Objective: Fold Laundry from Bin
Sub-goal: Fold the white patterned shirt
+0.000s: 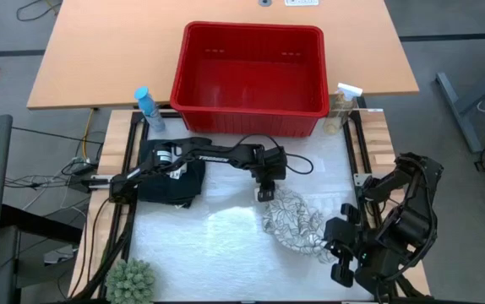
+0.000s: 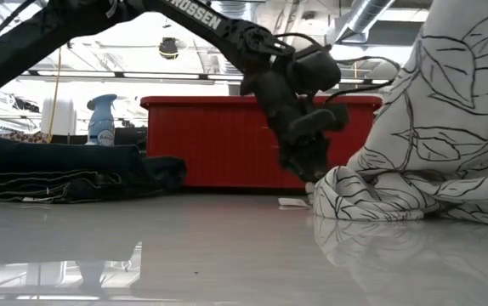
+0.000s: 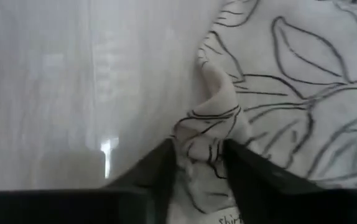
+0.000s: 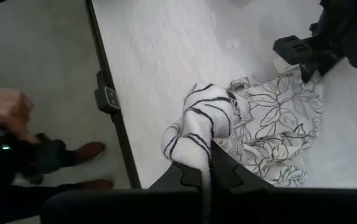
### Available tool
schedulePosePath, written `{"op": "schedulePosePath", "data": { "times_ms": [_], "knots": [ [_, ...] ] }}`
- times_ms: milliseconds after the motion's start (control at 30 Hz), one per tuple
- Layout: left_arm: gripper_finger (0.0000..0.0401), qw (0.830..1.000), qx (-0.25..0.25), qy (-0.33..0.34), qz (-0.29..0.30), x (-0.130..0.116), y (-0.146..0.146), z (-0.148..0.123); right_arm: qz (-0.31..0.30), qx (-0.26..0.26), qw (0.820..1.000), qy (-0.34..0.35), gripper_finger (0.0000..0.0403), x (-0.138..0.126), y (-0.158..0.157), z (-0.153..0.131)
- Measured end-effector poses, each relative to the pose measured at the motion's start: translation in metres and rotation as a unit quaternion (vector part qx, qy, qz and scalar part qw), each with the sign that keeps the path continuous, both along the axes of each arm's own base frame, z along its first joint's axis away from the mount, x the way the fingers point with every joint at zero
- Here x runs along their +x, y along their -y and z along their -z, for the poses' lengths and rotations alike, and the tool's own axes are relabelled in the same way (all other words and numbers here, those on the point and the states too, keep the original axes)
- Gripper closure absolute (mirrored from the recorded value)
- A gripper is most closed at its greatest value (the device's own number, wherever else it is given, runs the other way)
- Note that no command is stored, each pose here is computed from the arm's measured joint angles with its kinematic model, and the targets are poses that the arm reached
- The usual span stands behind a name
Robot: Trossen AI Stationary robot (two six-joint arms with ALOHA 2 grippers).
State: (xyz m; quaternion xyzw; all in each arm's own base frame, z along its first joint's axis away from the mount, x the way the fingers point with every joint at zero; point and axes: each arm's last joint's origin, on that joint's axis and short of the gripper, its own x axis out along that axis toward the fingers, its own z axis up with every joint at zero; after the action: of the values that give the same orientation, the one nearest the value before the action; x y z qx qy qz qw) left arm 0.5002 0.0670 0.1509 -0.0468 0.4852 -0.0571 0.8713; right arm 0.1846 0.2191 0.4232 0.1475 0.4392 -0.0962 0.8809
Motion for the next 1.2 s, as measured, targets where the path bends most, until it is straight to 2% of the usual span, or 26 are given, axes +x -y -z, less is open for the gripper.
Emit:
{"op": "schedulePosePath", "data": {
  "times_ms": [100, 167, 333, 467, 600, 767, 833, 1033, 1200],
  "knots": [
    [0.0368, 1.000, -0.013, -0.003, -0.006, -0.001, 0.001, -0.011, 0.002, -0.010, 1.000, -0.001, 0.0382, -0.001, 0.001, 0.000],
    [0.0388, 0.999, -0.027, -0.016, -0.013, -0.003, 0.002, -0.022, 0.005, -0.019, 1.000, 0.002, 0.0382, -0.001, 0.002, 0.000],
    [0.0398, 0.996, -0.021, -0.081, -0.017, -0.012, 0.011, -0.056, 0.014, -0.021, 1.000, 0.006, 0.0382, 0.002, 0.007, 0.000],
    [0.0399, 0.993, 0.022, -0.117, -0.019, -0.033, 0.019, -0.117, 0.020, -0.032, 0.999, 0.009, 0.0382, 0.008, 0.013, -0.001],
    [0.0400, 0.989, 0.059, -0.128, -0.046, -0.067, 0.021, -0.172, 0.039, -0.057, 0.997, 0.021, 0.0382, 0.020, 0.027, -0.003],
    [0.0401, 0.984, 0.105, -0.091, -0.109, -0.126, 0.025, -0.237, 0.094, -0.118, 0.986, 0.068, 0.0382, 0.033, 0.061, -0.014],
    [0.0401, 0.979, 0.131, -0.071, -0.142, -0.149, 0.025, -0.259, 0.126, -0.126, 0.981, 0.080, 0.0380, 0.035, 0.081, -0.021],
    [0.0401, 0.958, 0.169, -0.007, -0.230, -0.194, 0.022, -0.297, 0.202, -0.142, 0.966, 0.080, 0.0383, 0.033, 0.146, -0.039],
    [0.0401, 0.944, 0.210, -0.016, -0.254, -0.203, 0.014, -0.300, 0.233, -0.184, 0.954, 0.050, 0.0383, 0.016, 0.196, -0.044]
  ]
}}
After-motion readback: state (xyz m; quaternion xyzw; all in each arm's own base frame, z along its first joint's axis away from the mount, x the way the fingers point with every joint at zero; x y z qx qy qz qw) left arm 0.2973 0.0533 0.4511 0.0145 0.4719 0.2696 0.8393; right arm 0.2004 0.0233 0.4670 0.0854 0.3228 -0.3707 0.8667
